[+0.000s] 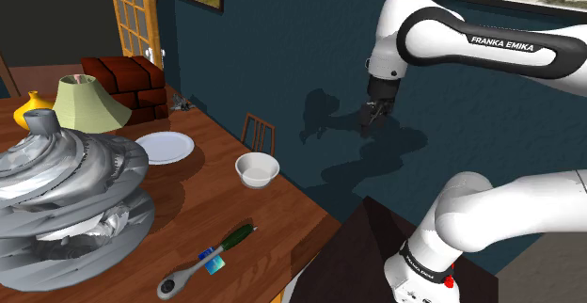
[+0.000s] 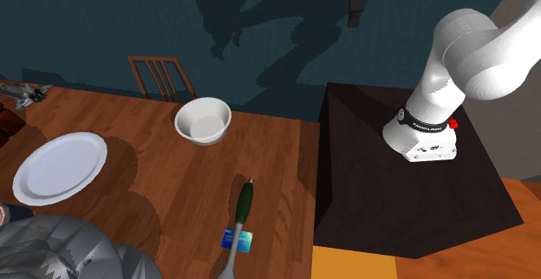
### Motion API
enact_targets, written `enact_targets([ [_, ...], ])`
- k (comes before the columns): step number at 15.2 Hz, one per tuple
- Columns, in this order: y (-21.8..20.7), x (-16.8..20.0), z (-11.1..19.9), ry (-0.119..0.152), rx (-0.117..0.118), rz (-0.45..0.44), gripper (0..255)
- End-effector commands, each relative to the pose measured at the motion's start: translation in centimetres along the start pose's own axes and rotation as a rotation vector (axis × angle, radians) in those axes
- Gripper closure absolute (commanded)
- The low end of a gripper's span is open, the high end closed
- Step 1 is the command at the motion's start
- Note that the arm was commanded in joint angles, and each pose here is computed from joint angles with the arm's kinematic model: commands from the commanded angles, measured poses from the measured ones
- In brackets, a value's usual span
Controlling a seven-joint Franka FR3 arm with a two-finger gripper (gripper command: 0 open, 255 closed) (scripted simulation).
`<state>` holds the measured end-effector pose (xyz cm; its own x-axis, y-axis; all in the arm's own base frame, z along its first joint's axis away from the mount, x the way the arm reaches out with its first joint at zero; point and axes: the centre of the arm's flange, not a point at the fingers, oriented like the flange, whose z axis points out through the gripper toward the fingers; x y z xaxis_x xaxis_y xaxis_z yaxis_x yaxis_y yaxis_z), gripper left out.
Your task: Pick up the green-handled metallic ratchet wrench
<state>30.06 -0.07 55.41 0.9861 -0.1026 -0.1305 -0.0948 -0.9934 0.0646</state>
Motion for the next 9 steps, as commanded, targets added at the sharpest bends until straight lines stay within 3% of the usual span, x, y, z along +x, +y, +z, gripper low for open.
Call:
enact_targets([
  [1, 0.0, 0.0, 0.0, 0.000, 0.000, 0.000, 0],
  [9, -7.9, -1.6, 6.5, 0.021, 0.019, 0.245, 0],
])
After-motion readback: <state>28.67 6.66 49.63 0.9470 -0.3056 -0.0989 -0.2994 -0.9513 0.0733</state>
